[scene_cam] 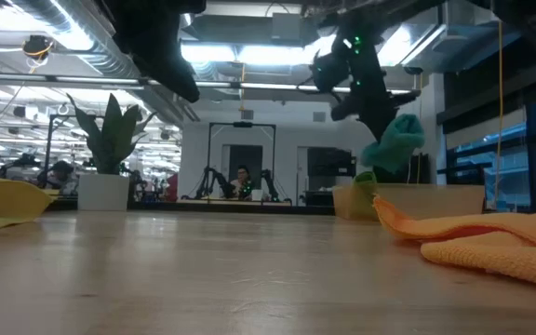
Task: Roll microfiber towels into tight, uniform cylinder then place into a basket
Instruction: Put the blue towel into the bin
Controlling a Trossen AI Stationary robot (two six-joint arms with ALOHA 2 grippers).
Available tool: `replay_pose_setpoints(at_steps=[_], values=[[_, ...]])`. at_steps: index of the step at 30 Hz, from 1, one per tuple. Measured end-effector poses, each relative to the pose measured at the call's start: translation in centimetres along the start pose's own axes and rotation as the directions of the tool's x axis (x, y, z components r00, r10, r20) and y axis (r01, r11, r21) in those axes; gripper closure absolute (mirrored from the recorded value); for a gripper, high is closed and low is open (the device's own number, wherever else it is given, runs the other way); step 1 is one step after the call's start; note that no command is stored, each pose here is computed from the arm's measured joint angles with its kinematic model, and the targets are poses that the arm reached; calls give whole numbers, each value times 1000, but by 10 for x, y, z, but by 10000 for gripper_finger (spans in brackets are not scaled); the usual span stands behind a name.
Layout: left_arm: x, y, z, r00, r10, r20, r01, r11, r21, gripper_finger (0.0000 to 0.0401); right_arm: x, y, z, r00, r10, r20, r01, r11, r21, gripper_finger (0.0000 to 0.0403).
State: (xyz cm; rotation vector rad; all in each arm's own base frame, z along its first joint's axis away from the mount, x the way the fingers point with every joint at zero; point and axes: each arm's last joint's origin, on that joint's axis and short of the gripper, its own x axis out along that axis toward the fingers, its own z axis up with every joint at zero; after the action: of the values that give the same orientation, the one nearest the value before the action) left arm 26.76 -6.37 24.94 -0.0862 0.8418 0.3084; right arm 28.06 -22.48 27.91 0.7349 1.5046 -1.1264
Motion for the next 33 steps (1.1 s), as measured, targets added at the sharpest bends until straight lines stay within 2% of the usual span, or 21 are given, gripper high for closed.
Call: replay_pose_setpoints(at_steps=[6,13,19,23,29,33], values=[[0,0,0,1000,0,0,0,1000,0,329,7,-21,17,999,21,24,-23,998,61,389],[0,0,0,1000,13,6,-13,1000,0,329,9,-20,23,996,56,66,-62,995,82,389],[0,4,2,991,123,57,-123,992,-4,329,39,-16,23,994,113,12,-113,989,94,389],[0,4,2,990,129,60,-128,992,-5,329,57,-15,25,992,126,23,-128,987,102,389],[0,4,2,990,129,60,-128,992,-6,329,84,-28,24,992,124,-40,-116,982,149,389],[0,4,2,990,128,60,-128,992,-6,329,95,-28,26,989,144,-17,-140,977,163,389]])
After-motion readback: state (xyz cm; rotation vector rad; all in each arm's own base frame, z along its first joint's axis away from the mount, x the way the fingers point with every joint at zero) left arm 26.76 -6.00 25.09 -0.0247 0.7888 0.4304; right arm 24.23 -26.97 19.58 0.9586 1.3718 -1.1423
